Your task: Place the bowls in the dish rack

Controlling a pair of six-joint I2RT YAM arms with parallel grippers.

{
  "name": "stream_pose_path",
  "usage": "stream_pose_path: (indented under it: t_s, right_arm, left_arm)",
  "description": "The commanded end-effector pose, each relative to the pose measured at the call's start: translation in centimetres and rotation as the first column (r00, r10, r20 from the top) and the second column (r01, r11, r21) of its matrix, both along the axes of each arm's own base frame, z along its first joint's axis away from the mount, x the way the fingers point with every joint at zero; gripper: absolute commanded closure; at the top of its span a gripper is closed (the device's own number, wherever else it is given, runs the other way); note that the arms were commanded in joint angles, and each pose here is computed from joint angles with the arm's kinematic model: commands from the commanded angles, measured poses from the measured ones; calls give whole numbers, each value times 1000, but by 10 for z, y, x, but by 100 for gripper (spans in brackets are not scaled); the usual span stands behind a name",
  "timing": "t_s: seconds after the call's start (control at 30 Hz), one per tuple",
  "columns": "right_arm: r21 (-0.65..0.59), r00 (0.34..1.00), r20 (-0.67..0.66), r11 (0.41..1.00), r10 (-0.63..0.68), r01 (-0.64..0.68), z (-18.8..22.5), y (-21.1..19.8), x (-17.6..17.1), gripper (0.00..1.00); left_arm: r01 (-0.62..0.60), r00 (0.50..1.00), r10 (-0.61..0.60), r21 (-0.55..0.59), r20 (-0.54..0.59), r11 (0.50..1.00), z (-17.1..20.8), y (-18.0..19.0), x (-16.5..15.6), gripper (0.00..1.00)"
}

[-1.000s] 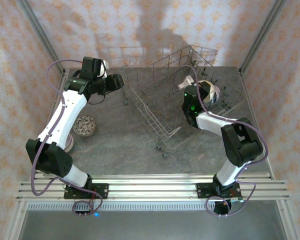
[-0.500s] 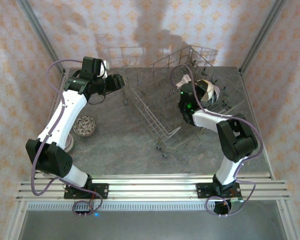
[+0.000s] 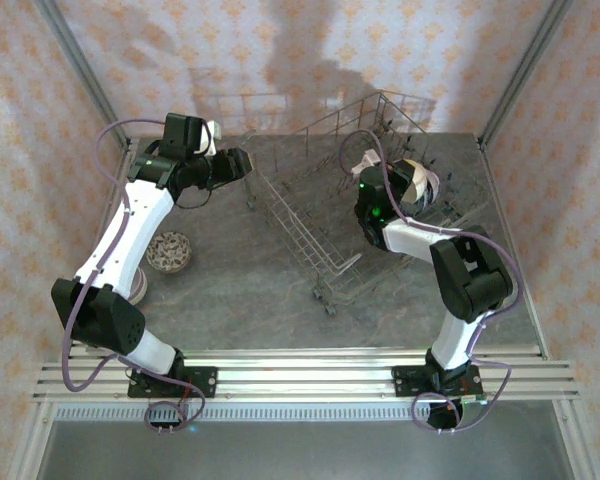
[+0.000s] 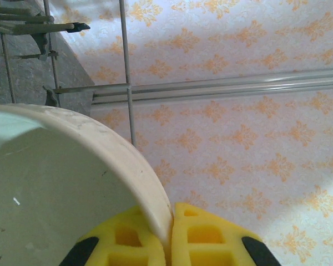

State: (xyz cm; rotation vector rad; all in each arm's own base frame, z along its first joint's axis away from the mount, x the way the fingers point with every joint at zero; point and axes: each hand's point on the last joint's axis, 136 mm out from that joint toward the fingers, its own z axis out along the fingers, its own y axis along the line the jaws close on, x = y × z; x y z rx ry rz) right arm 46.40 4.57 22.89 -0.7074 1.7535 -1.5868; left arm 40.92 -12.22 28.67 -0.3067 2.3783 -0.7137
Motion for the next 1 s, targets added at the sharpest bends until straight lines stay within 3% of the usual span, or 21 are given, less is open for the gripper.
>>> stream_pose_path:
  t_s: [0.0, 0.97]
  right_arm:
    - [-18, 998, 2, 998, -65, 65, -3, -6, 2, 100]
    - [-2, 998, -36, 999, -49, 49, -36, 5, -5, 100]
  left_arm:
    - [21, 999, -20, -3, 40, 1000, 11, 0, 4, 42]
    - [20, 999, -19, -28, 34, 999, 16, -4, 9, 42]
